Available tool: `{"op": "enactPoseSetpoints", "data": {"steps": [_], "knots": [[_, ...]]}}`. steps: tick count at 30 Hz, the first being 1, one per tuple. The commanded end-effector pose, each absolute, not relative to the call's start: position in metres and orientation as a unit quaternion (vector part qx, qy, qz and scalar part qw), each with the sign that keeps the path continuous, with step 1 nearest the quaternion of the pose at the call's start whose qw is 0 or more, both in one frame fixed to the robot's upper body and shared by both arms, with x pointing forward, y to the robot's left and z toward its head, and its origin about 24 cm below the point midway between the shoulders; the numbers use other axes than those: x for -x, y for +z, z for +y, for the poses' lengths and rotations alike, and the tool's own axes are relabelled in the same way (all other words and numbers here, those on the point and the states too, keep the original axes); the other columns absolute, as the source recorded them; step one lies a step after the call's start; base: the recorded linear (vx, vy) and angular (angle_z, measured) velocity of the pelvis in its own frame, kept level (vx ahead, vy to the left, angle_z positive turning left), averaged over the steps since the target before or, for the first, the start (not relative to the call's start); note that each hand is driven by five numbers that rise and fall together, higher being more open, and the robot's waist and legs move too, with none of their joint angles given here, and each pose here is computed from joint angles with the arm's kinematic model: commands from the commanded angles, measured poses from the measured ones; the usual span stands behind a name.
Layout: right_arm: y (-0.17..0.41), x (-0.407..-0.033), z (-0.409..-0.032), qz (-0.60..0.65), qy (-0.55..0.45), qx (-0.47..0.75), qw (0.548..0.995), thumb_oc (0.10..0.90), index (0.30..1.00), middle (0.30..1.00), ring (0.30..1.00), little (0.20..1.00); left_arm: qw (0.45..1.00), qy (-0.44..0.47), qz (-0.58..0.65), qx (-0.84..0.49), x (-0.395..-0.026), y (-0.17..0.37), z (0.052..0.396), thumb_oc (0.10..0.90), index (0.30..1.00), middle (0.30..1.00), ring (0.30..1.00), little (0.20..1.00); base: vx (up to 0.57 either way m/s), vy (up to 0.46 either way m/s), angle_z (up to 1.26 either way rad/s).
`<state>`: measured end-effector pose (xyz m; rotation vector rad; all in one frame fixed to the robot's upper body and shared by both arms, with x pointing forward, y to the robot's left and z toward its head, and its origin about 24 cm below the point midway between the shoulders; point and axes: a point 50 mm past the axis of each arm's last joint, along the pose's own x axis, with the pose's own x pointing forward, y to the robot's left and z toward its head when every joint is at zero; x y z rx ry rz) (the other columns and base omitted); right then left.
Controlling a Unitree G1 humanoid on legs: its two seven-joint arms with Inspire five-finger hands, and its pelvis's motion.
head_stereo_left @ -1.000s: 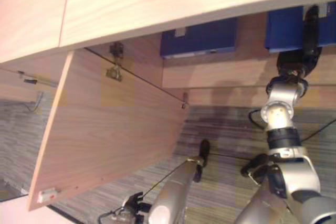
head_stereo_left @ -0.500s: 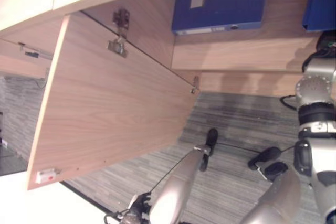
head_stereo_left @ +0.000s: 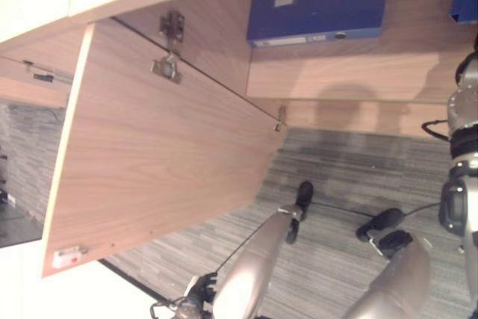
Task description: Put the empty folder in the office cabinet
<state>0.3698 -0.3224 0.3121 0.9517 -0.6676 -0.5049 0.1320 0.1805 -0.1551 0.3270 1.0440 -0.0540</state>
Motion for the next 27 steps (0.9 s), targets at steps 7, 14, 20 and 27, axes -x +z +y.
{"op": "enactPoseSetpoints", "data": {"steps": [7, 14, 20, 27], "knots": [[0.318, -0.373, -0.339, -0.209, -0.206, -0.243, 0.925, 0.8, 0.9, 0.9, 0.9, 0.9, 0.775, 0.006, 0.591, -0.223, -0.069, -0.158, 0.258, 0.8, 0.9, 0.9, 0.9, 0.9, -0.01, -0.018, -0.03], [0.301, -0.371, -0.353, -0.141, -0.226, -0.175, 0.948, 0.8, 0.9, 0.9, 0.9, 0.9, 0.756, 0.001, 0.614, -0.228, -0.057, -0.158, 0.268, 0.8, 0.9, 0.9, 0.9, 0.9, -0.01, -0.02, 0.01], [0.273, -0.359, -0.377, 0.003, -0.263, 0.026, 0.964, 0.8, 0.9, 0.9, 0.9, 0.9, 0.757, -0.011, 0.609, -0.236, -0.062, -0.156, 0.272, 0.8, 0.9, 0.9, 0.9, 0.9, -0.02, -0.02, -0.03], [0.261, -0.351, -0.387, 0.102, -0.234, 0.208, 0.944, 0.8, 0.9, 0.9, 0.9, 0.9, 0.766, -0.017, 0.597, -0.239, -0.069, -0.151, 0.279, 0.8, 0.9, 0.9, 0.9, 0.9, -0.04, -0.049, -0.1]]}}
